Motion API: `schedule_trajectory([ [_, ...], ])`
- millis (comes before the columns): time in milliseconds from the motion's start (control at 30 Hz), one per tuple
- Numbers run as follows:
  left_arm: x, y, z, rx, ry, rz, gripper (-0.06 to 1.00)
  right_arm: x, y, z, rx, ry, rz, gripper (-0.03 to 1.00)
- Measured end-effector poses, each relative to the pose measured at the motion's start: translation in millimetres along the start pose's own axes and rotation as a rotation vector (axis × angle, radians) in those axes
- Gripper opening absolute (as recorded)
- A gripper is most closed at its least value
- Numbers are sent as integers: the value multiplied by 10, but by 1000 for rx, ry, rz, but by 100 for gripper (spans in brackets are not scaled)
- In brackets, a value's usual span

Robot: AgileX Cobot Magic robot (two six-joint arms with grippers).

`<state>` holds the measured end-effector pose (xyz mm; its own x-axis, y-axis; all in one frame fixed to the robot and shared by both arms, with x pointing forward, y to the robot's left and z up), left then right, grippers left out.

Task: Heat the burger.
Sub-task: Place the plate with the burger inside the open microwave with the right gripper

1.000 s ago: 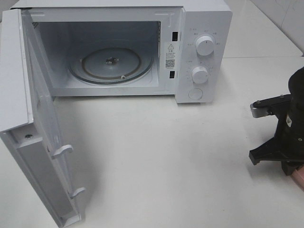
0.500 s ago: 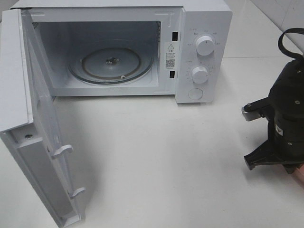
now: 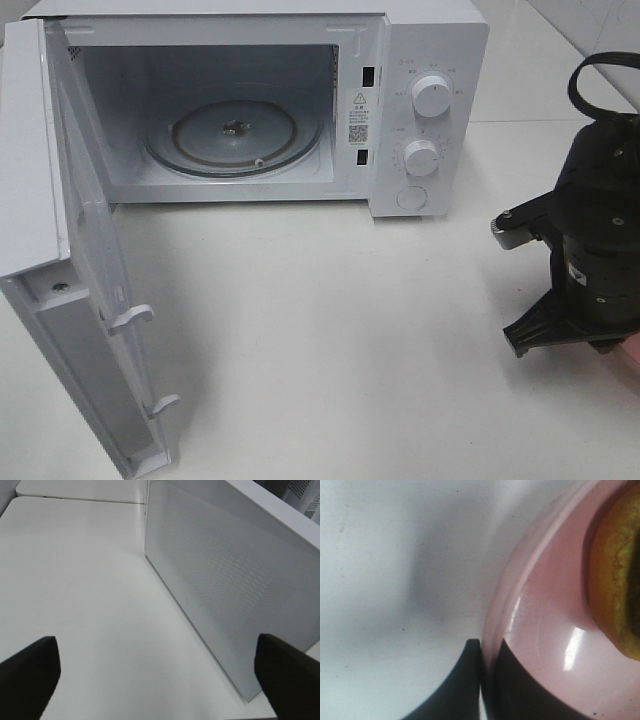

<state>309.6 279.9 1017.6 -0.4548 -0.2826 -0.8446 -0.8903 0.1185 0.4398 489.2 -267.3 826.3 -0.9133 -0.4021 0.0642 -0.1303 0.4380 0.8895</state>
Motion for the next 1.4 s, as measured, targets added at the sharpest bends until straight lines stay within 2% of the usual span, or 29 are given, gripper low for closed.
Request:
schedule_trajectory([
  [133, 0, 0, 0, 0, 0, 0, 97, 1, 59, 11, 5, 8, -15, 4],
  [467, 0, 0, 0, 0, 0, 0, 97, 275, 79, 97, -17, 15, 9, 4],
  [633, 0, 0, 0, 0, 0, 0, 97, 319, 174, 165, -15, 50, -29, 4],
  [1400, 0, 0, 0, 0, 0, 0, 97, 336, 453, 659, 19, 297, -127, 4],
])
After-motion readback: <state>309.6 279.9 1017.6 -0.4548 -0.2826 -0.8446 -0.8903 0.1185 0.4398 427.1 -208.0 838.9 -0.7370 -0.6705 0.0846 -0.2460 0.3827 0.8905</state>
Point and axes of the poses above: a point on each arm's last joint axis where the gripper is mounted, y pointing back along that axis away from the gripper, z along the wrist's bending axis when the last joint is at zero, x = y × z, the point moved 9 cm from there along -y, pointing out along that axis toward the gripper, and after that the axes turned 14 degrees about y, right-handed, at the moved point
